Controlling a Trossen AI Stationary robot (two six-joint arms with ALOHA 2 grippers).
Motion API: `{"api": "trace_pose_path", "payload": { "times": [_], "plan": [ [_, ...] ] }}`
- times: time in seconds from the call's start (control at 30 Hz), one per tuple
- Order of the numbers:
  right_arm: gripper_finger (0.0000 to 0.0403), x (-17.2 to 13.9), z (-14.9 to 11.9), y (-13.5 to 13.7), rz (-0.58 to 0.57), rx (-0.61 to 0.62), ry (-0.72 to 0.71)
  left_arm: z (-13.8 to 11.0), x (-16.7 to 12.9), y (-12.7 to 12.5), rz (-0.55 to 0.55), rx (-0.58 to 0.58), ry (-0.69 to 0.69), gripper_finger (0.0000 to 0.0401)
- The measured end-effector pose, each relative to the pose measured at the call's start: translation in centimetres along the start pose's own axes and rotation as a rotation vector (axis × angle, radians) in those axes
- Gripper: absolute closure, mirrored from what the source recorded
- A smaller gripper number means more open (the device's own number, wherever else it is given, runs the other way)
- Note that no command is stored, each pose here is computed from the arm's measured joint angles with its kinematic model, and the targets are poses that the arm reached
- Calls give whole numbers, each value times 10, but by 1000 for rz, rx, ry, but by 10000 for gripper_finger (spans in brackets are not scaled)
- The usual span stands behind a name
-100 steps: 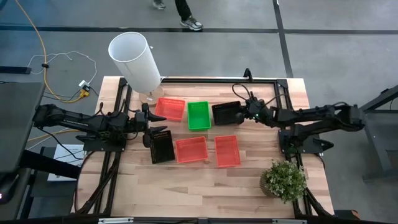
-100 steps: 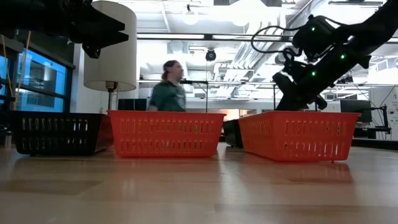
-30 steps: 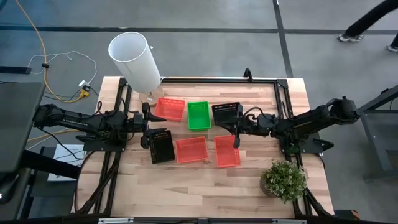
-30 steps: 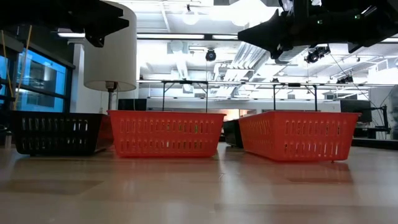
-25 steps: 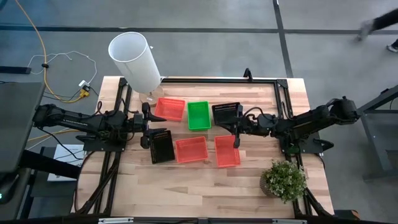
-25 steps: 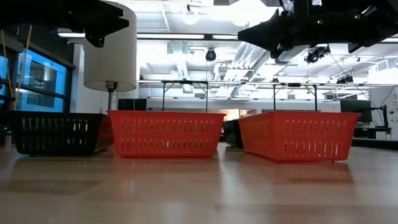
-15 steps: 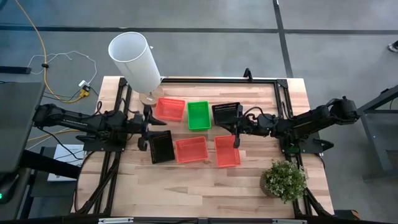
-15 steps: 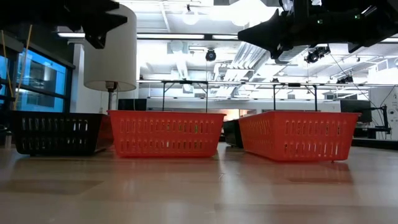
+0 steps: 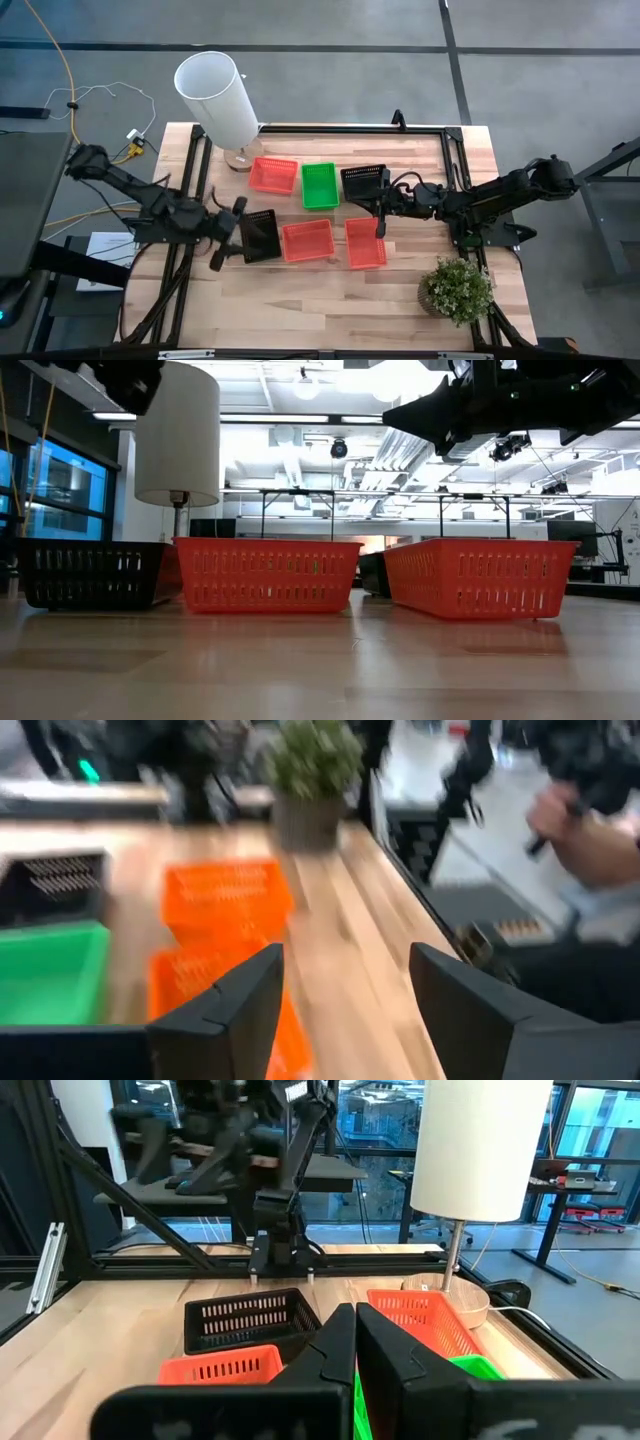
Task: Stack baskets by color
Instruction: Stack the bottom black bin on top of the top black bin
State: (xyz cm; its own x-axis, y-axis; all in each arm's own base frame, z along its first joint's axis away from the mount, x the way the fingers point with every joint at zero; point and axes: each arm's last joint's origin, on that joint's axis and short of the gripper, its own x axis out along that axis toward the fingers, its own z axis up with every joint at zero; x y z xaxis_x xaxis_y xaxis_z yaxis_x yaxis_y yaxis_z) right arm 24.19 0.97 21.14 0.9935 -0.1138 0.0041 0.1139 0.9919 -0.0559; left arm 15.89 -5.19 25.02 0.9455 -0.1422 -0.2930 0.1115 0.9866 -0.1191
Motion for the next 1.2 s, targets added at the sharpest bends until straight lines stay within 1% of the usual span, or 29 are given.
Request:
{"api": "trace_pose_path", "payload": {
  "times": [0.07, 0.13, 0.23, 0.33, 0.43, 0.67, 0.77, 0.9, 1.03, 1.13, 1.2],
  "plan": [
    [403, 0, 0, 0, 0, 0, 0, 1, 6, -10, -15, -11, 83, 186],
    [403, 0, 0, 0, 0, 0, 0, -1, 14, -19, 4, -22, 177, 180],
    [403, 0, 0, 0, 0, 0, 0, -13, 27, -30, 74, 1, 319, 176],
    [403, 0, 0, 0, 0, 0, 0, -27, 41, -36, 154, 16, 403, 176],
    [403, 0, 0, 0, -1, 0, 0, -43, 54, -39, 205, 33, 474, 175],
    [403, 0, 0, 0, -10, -1, 2, -71, 75, -39, 309, 74, 592, 175],
    [403, 0, 0, 0, -15, -2, 4, -80, 80, -39, 323, 79, 633, 175],
    [403, 0, 0, 0, -15, -4, 4, -89, 85, -40, 304, 62, 692, 175],
    [403, 0, 0, 0, -15, -4, 4, -95, 87, -40, 315, 59, 719, 176],
    [403, 0, 0, 0, -16, -4, 4, -97, 89, -39, 341, 72, 716, 188],
    [403, 0, 0, 0, -16, -4, 4, -97, 88, -39, 347, 75, 720, 210]
  ]
}}
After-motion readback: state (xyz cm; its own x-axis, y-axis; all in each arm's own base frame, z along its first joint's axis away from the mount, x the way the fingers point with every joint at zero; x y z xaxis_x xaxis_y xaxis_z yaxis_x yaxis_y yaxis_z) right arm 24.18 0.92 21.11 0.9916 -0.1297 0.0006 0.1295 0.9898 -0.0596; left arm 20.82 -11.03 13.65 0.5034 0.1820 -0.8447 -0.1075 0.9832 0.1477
